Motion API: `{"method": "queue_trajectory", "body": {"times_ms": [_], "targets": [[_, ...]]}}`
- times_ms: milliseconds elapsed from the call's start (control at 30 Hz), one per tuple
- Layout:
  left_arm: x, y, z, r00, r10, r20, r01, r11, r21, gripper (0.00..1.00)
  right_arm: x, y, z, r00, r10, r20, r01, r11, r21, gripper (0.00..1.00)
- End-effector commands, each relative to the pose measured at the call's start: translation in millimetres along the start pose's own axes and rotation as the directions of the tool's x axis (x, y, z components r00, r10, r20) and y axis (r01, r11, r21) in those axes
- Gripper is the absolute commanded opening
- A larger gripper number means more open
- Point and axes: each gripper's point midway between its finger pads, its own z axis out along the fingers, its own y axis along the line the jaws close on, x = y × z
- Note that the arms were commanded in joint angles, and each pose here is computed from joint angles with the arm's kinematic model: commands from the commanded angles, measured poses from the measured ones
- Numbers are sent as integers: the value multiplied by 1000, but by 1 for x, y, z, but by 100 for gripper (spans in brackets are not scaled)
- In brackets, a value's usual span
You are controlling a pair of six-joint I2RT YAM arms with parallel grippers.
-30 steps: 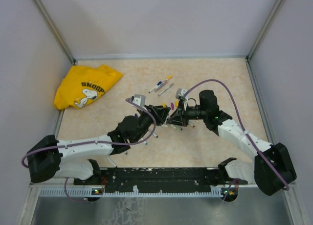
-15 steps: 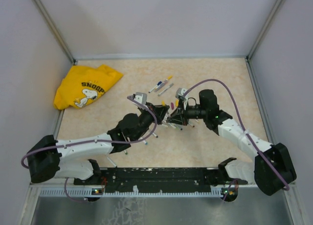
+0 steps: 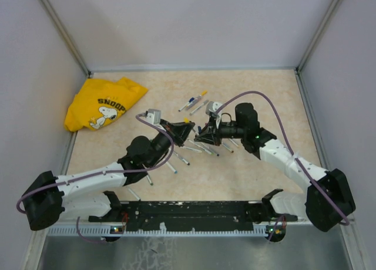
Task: Open the pen caps
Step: Open the pen cap from the pen.
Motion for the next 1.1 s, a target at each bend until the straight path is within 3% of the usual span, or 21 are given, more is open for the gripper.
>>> {"method": "queue_trajectory", "body": {"times_ms": [0, 433, 1067], "targets": [[-90, 34, -5, 947, 67, 315, -12, 985, -172, 0, 15, 11, 1, 998, 14, -65, -18, 998, -62, 0], [-108, 59, -15, 926, 122, 358, -28, 966, -257, 0, 18, 12, 3, 996, 23, -90, -29, 997, -72, 0], [-131, 66, -10, 900, 136, 414, -14, 959, -284, 0, 28, 13, 12, 986, 71, -147, -85, 992, -90, 0]]}}
